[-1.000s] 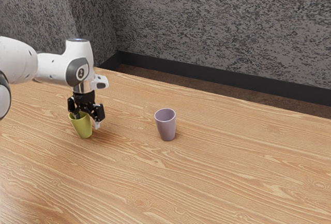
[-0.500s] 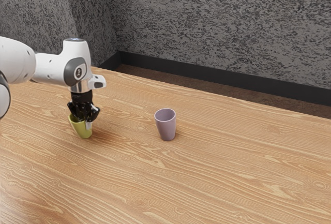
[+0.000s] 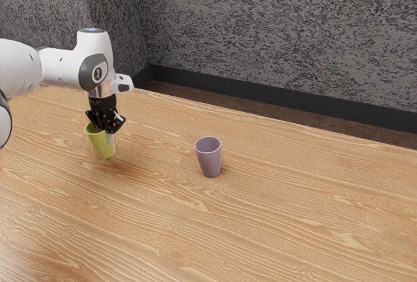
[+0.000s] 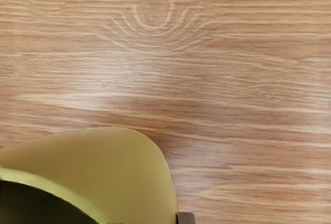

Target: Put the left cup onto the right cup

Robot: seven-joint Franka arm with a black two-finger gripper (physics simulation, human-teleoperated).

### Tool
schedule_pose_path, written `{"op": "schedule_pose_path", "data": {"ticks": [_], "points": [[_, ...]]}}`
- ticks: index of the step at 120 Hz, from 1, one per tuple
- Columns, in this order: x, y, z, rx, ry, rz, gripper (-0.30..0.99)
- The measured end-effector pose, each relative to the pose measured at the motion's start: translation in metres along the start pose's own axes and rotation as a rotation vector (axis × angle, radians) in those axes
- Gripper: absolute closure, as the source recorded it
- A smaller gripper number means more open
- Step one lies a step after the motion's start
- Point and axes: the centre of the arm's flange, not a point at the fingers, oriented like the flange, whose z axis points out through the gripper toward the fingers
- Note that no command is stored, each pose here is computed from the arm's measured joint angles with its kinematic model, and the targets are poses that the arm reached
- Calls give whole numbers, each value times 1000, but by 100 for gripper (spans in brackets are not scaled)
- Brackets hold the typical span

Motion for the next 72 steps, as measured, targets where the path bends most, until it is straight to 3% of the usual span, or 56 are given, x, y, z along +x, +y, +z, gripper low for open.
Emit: {"op": "schedule_pose_path", "data": {"ticks": [41,72], "points": [[21,23,-62,28,70,55,78],[29,65,-81,-5,75,114,79]]}}
